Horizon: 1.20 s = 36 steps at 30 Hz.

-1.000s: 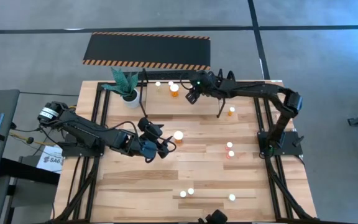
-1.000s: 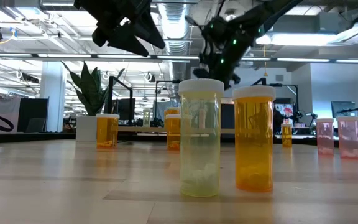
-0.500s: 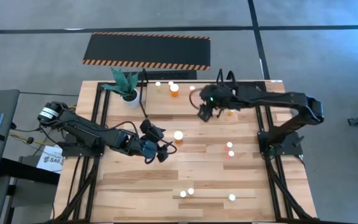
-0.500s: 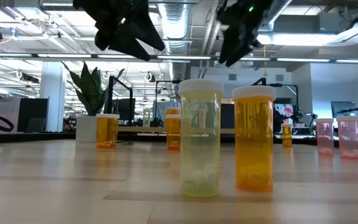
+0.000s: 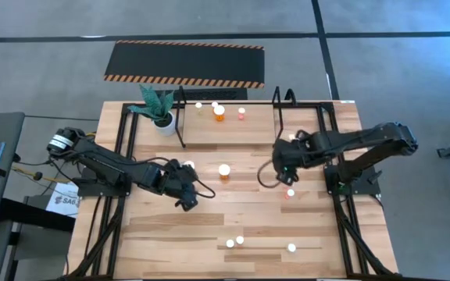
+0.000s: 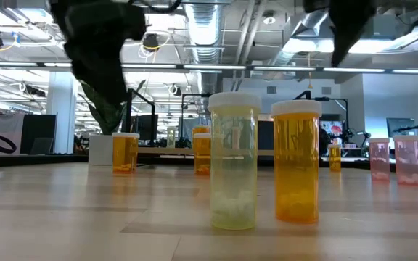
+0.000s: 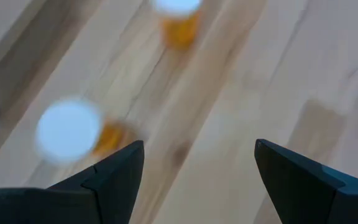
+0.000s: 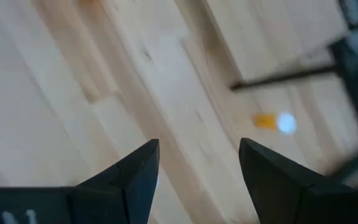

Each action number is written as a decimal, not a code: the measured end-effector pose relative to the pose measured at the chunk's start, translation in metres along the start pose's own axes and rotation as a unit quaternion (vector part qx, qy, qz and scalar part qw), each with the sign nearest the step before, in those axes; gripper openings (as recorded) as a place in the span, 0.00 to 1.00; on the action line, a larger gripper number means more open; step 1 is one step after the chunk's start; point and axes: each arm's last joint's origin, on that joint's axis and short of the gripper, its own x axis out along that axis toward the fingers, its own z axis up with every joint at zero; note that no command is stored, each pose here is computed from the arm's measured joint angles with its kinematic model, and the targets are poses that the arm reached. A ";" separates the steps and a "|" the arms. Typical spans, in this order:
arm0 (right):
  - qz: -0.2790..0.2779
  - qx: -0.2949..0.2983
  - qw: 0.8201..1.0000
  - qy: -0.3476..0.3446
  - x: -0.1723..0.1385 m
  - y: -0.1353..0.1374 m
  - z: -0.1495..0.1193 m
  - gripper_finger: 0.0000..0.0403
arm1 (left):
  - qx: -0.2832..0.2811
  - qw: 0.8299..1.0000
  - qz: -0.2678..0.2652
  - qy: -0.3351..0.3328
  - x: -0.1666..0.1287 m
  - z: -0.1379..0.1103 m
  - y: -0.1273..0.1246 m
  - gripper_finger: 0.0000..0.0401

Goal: Pick and place medicine bottles onto shelf by color
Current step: Put the bottom pink pill bottle on the shelf aligned with the other pink pill bottle

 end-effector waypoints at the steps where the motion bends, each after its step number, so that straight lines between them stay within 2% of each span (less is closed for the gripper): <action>1: -0.017 -0.002 1.000 0.006 0.000 0.001 -0.005 0.60 | -0.005 1.000 0.010 0.012 0.000 -0.002 0.003 0.73; 5: -0.075 -0.011 0.997 0.035 0.001 0.001 -0.022 0.60 | -0.023 0.998 0.050 0.042 0.000 -0.007 0.012 0.73; 10: -0.127 -0.042 0.989 0.059 0.013 -0.005 -0.044 0.60 | -0.041 0.996 0.062 0.042 0.003 -0.002 0.019 0.73; 14: -0.144 -0.019 0.985 0.089 0.033 -0.024 -0.062 0.60 | -0.048 0.996 0.063 0.039 0.005 0.004 0.024 0.73; 17: -0.123 0.038 0.986 0.103 0.045 -0.043 -0.073 0.60 | -0.055 0.996 0.065 0.036 0.007 0.008 0.028 0.73; 19: -0.088 0.084 0.988 0.095 0.050 -0.054 -0.076 0.60 | -0.063 0.995 0.064 0.036 0.009 0.010 0.031 0.73; 22: -0.034 0.142 0.988 0.048 0.052 -0.069 -0.073 0.60 | -0.066 0.996 0.058 0.034 0.010 0.014 0.034 0.73; 25: -0.007 0.179 0.984 -0.010 0.054 -0.083 -0.068 0.60 | -0.069 0.996 0.049 0.024 0.012 0.019 0.035 0.73; 29: -0.015 0.191 0.981 -0.032 0.060 -0.099 -0.059 0.60 | -0.078 0.996 0.031 0.018 0.013 0.023 0.035 0.73; 36: -0.057 0.216 0.975 0.020 0.087 -0.123 -0.047 0.60 | -0.106 0.994 0.000 0.002 0.013 0.028 0.031 0.73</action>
